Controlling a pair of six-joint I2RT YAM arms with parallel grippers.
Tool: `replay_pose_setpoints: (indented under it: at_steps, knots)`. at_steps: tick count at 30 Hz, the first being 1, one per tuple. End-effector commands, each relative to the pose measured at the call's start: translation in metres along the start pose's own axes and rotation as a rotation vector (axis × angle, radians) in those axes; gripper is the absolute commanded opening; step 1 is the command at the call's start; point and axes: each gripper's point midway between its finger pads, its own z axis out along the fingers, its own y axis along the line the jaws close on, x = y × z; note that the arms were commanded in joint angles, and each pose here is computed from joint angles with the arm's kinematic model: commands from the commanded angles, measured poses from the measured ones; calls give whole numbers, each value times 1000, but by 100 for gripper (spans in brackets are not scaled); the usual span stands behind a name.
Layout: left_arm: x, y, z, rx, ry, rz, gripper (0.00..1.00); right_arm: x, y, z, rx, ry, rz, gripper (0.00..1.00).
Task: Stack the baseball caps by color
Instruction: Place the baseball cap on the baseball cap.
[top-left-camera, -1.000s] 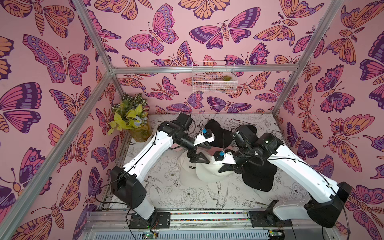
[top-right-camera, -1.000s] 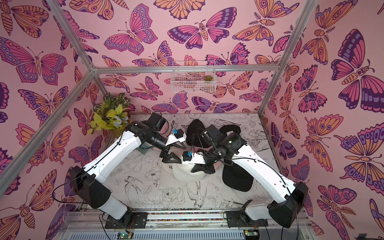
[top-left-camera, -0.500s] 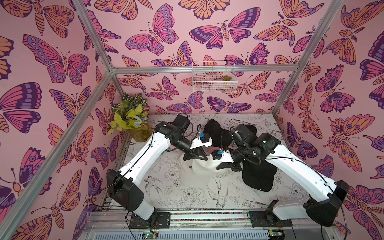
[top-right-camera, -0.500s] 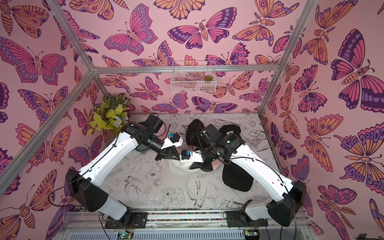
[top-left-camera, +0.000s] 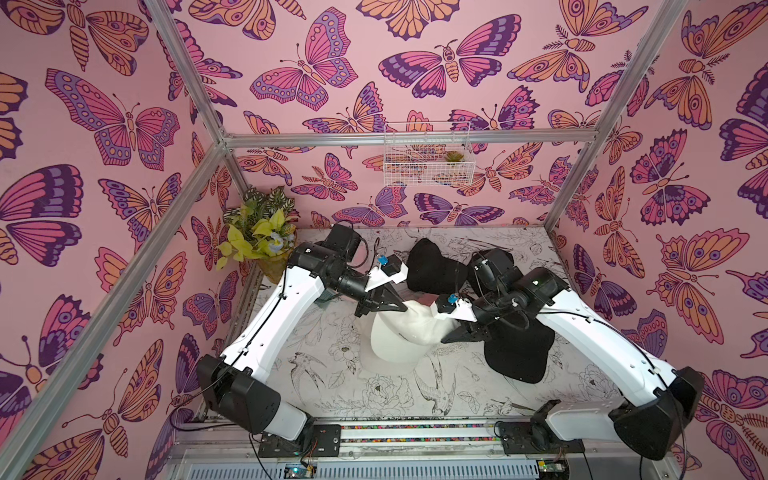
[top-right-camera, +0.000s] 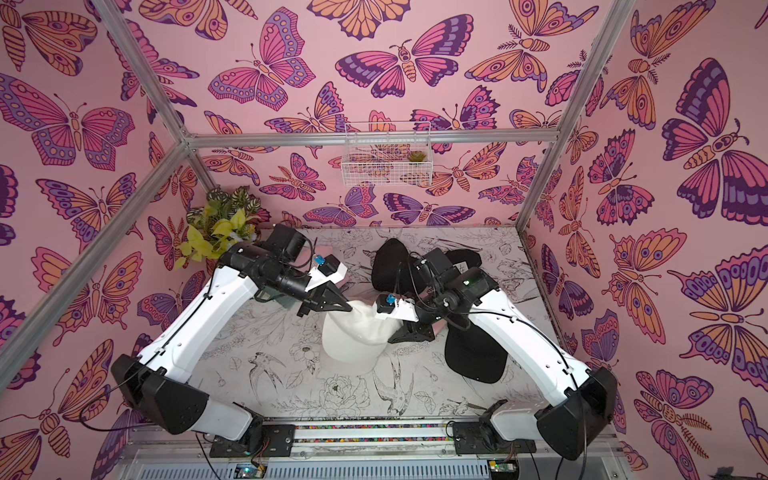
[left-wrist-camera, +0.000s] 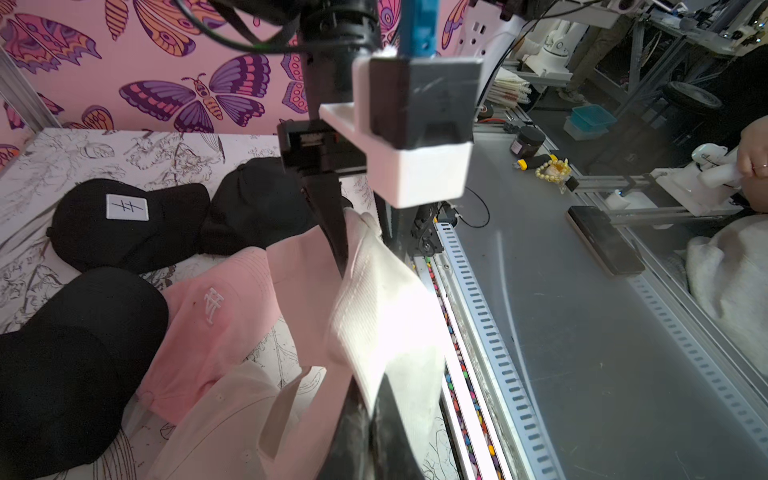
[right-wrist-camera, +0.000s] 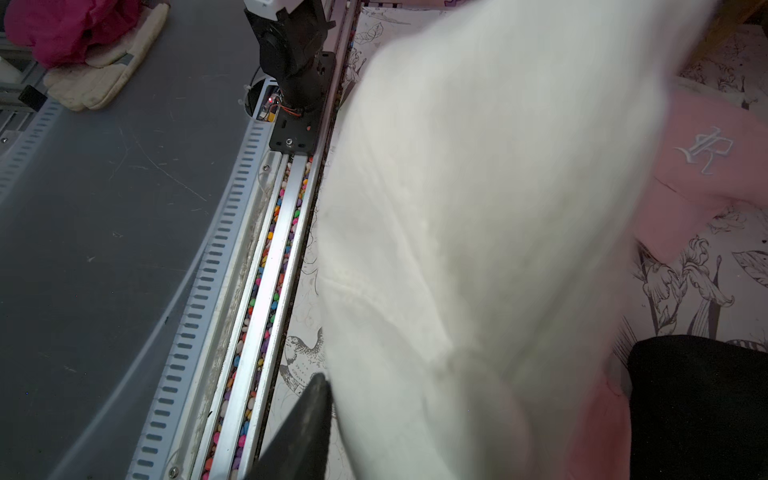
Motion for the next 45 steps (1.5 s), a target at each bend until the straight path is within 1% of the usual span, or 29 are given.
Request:
replay_pose_setpoints:
  at_steps: [1,4,8,12,15,16,18,20,22,23,24,26,28,31,32,35,39,42,43,45]
  knots:
    - [-12,-12,-11,23,-88,-6,0,-5,3,-9,-26,-79,-11,42]
    - [-13,-11,-17,10,-106,-19,0,-3,1,-11,-29,-100,-2,42]
    - [-10,-8,-19,-5,-97,-34,0,-3,2,-18,-32,-132,-4,39]
    - [-4,-1,-17,-11,-87,-62,0,-6,3,-24,-35,-160,-5,34]
    - [3,8,-16,-26,-77,-95,0,-7,4,-24,-41,-171,1,23]
    - [6,15,-15,-47,-70,-112,0,-7,1,-24,-31,-174,4,19]
    - [13,37,-13,-128,-56,-164,0,-8,-13,-24,21,-182,63,10]
    - [22,64,-14,-261,-62,-209,0,-10,-33,-24,98,-196,136,0]
    - [26,86,-19,-394,-98,-246,0,-9,-41,-24,128,-213,179,0]
    - [25,93,-22,-439,-132,-263,0,-10,-46,-24,144,-226,210,0]
    - [25,96,-22,-459,-161,-284,0,-11,-49,-24,156,-238,235,0]
    - [27,94,-20,-450,-207,-331,0,-14,-56,-25,180,-275,305,0]
    - [36,93,-19,-463,-217,-404,0,-16,-59,-25,179,-315,382,0]
    - [49,93,-22,-515,-224,-526,0,-16,-52,-20,126,-353,467,0]
    - [50,89,-25,-540,-232,-543,0,-17,-54,-19,120,-375,505,0]
    - [66,91,-32,-625,-230,-634,0,-17,-60,-12,109,-419,598,0]
    - [75,85,-34,-652,-237,-724,0,-17,-64,-1,94,-403,693,0]
    - [93,81,-36,-702,-233,-807,0,-5,-66,9,102,-361,825,0]
    - [101,81,-36,-718,-232,-837,0,2,-67,15,105,-346,884,0]
    - [119,80,-30,-730,-217,-893,0,11,-67,22,102,-318,957,0]
